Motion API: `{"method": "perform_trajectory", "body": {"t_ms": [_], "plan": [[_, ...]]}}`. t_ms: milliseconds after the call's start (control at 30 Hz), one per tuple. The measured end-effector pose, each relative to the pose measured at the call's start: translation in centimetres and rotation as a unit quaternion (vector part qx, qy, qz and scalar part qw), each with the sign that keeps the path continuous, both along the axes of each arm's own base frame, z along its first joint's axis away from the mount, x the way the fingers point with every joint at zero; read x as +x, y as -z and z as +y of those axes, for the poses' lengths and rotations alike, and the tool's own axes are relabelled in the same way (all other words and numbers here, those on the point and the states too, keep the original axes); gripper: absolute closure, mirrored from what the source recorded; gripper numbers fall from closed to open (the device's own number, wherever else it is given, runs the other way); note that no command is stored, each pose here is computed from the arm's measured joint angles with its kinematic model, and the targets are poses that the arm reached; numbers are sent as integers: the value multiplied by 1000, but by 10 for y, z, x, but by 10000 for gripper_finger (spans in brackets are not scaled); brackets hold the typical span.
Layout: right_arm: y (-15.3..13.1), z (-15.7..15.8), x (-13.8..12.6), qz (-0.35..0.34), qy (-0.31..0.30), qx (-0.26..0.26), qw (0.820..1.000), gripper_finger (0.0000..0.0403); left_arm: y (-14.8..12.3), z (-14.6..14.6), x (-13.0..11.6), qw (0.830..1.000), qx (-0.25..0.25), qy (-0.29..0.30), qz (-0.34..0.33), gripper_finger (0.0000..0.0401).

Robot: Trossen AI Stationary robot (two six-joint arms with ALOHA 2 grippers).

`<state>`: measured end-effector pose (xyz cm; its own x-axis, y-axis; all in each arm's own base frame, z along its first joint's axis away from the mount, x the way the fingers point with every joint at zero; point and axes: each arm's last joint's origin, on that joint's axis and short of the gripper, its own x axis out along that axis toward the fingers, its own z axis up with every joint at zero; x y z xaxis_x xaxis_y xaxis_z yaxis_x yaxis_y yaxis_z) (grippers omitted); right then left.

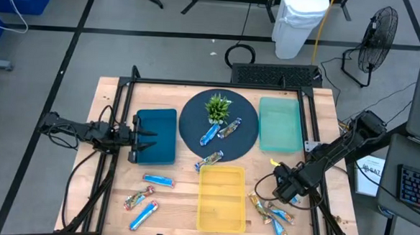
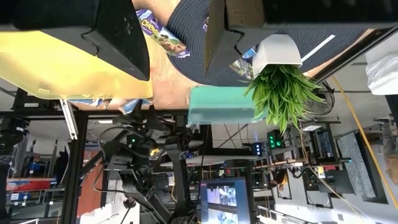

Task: Pick and place Granola Bars by type
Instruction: Put the yellow granola bar into the green bin

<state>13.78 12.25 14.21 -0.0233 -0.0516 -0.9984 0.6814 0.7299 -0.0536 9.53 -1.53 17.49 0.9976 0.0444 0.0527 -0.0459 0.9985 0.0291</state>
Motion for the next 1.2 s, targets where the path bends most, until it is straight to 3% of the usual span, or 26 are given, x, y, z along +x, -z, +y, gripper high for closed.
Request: {"method": "perform_trajectory", "body": {"t_ms": [200, 533, 833, 1033, 1200], "plan": [[1, 2, 2, -9, -5, 10, 1000, 244, 0, 0, 0, 1000, 0, 0, -1, 242], [0, 9, 10, -50, -67, 44, 996, 389, 0, 0, 0, 1000, 0, 0, -1, 242], [-4, 7, 10, -74, -100, 33, 992, 399, 0, 0, 0, 1000, 0, 0, -1, 242], [-27, -1, 7, -162, -121, 10, 979, 400, 0, 0, 0, 1000, 0, 0, -1, 242], [-52, -12, 2, -258, -144, -23, 955, 400, 0, 0, 0, 1000, 0, 0, -1, 242]]}}
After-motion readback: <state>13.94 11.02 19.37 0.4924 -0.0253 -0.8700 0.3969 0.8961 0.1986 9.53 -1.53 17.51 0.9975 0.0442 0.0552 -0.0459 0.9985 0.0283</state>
